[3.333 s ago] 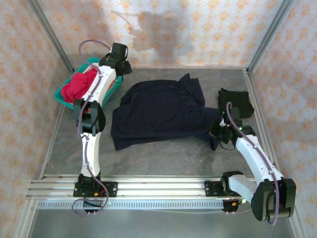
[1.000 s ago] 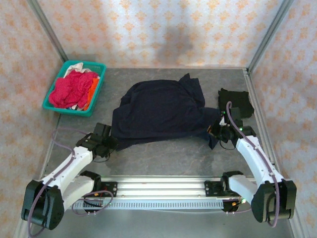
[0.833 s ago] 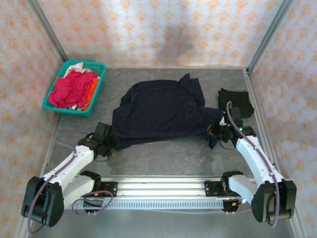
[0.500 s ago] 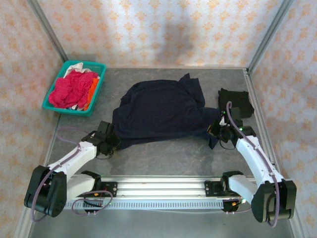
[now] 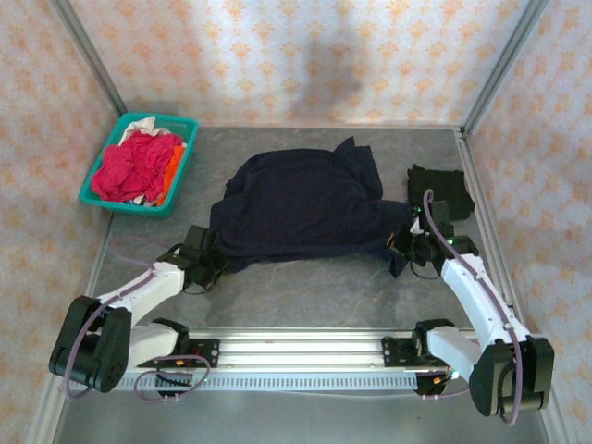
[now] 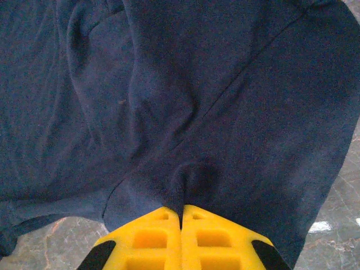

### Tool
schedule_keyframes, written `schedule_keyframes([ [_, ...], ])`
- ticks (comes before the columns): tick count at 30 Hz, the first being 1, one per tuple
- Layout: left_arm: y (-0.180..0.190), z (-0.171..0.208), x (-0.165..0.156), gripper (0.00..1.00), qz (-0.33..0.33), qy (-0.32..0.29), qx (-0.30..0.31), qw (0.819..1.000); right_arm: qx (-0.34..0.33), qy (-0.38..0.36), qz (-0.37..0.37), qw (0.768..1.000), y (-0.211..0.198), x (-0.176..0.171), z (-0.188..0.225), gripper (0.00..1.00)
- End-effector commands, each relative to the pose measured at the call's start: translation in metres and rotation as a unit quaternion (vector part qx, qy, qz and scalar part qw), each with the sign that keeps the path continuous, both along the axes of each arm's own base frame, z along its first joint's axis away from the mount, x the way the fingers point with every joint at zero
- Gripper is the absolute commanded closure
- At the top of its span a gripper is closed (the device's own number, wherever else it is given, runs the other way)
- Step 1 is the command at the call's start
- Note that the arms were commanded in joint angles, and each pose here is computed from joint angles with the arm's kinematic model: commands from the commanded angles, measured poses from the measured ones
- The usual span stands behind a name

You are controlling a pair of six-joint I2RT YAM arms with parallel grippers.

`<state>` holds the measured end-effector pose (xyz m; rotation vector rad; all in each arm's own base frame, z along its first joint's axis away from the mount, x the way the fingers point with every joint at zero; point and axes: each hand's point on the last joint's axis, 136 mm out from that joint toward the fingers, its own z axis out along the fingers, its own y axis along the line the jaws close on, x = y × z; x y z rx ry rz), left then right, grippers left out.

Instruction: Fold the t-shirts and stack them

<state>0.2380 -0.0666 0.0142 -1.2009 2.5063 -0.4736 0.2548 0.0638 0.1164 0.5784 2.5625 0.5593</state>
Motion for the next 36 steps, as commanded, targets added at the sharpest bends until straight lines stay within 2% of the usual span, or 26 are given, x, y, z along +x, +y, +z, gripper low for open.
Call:
schedule_keyframes([
  [1, 0.005, -0.001, -0.008, 1.0, 0.0, 0.007, 0.015, 1.0, 0.008, -0.014, 0.001, 1.0, 0.004, 0.001, 0.013, 1.0],
  [6, 0.02, 0.054, 0.006, 1.0, 0.009, -0.065, 0.054, 0.996, 0.029, -0.067, -0.003, 0.997, 0.008, 0.009, 0.052, 1.0],
  [12, 0.036, 0.145, 0.012, 1.0, 0.002, -0.133, 0.101, 0.986, 0.038, -0.196, 0.003, 0.98, 0.008, 0.009, 0.152, 1.0],
  [17, 0.051, 0.232, 0.009, 1.0, 0.009, -0.204, 0.126, 0.971, 0.013, -0.299, 0.0, 0.954, -0.003, -0.01, 0.246, 1.0],
  [20, 0.058, 0.275, 0.005, 1.0, 0.014, -0.239, 0.139, 0.961, 0.0, -0.366, -0.011, 0.931, -0.011, -0.024, 0.299, 1.0],
  [24, 0.063, 0.335, 0.005, 1.0, 0.017, -0.295, 0.152, 0.943, -0.017, -0.422, -0.016, 0.906, -0.017, -0.033, 0.35, 1.0],
  [27, 0.068, 0.374, 0.005, 1.0, 0.022, -0.33, 0.17, 0.928, -0.024, -0.447, -0.009, 0.894, -0.016, -0.032, 0.373, 1.0],
  [29, 0.072, 0.387, 0.01, 1.0, 0.023, -0.341, 0.185, 0.921, -0.031, -0.452, -0.007, 0.892, -0.016, -0.026, 0.38, 1.0],
  [33, 0.07, 0.381, 0.035, 1.0, 0.014, -0.326, 0.202, 0.923, -0.039, -0.423, 0.004, 0.905, -0.012, 0.003, 0.365, 1.0],
  [36, 0.068, 0.361, 0.07, 1.0, 0.018, -0.313, 0.199, 0.928, -0.043, -0.398, 0.013, 0.916, -0.007, 0.038, 0.341, 1.0],
])
